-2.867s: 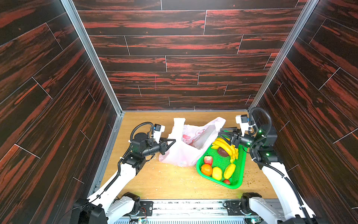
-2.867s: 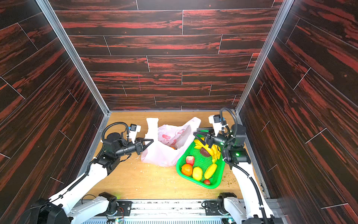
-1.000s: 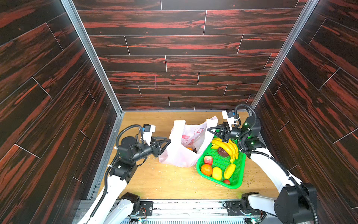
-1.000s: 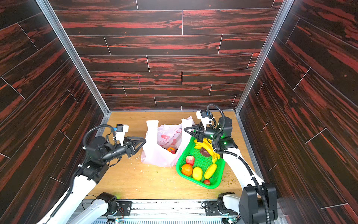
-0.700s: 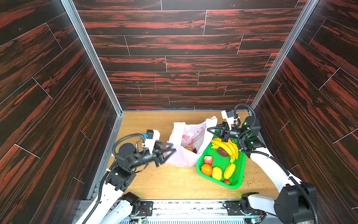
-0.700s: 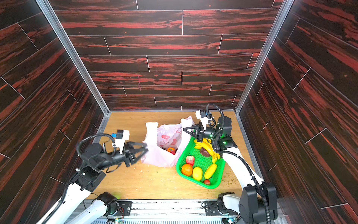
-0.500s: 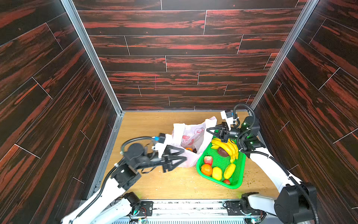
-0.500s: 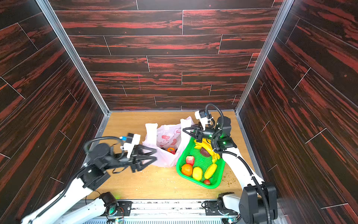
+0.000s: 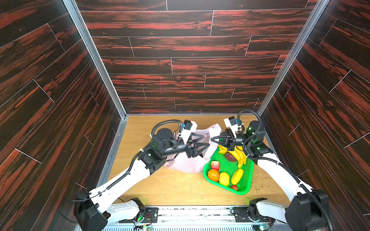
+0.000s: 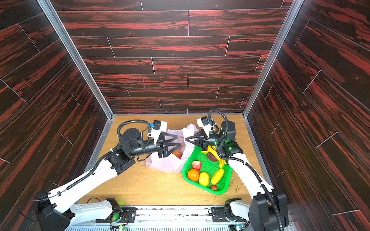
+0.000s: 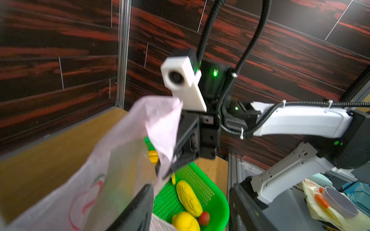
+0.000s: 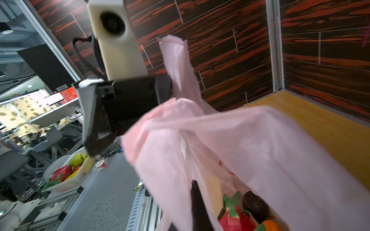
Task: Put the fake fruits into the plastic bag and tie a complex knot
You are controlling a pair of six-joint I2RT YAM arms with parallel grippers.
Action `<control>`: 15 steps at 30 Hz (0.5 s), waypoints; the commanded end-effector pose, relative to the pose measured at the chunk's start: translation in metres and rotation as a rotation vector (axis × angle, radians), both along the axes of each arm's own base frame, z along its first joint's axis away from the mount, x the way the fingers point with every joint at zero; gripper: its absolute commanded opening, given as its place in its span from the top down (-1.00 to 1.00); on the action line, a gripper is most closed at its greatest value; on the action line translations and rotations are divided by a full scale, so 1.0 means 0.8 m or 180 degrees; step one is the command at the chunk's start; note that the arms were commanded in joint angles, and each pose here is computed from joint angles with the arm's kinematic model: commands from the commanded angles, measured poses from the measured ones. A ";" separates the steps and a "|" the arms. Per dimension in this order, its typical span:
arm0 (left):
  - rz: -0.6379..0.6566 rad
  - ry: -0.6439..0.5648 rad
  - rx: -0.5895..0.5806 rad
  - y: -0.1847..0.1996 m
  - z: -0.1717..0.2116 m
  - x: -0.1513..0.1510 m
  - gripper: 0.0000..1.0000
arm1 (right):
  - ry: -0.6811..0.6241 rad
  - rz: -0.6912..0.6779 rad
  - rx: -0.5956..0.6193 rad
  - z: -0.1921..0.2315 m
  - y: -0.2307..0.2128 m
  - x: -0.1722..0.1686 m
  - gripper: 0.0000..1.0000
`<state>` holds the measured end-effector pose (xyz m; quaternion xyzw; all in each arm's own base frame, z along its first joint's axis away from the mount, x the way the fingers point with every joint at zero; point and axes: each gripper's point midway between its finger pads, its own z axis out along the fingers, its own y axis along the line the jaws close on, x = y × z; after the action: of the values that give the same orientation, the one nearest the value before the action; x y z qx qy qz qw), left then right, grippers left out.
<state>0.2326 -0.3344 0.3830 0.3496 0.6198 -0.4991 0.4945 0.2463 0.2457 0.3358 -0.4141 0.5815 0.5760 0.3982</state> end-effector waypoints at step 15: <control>0.0048 -0.0175 -0.0145 -0.009 0.029 0.019 -0.23 | -0.0133 0.0409 -0.0031 0.002 0.016 -0.049 1.00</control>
<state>0.2513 -0.3411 0.3855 0.3375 0.6235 -0.4903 0.5068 0.2173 0.2577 0.3298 -0.4458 0.5644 0.5902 0.3667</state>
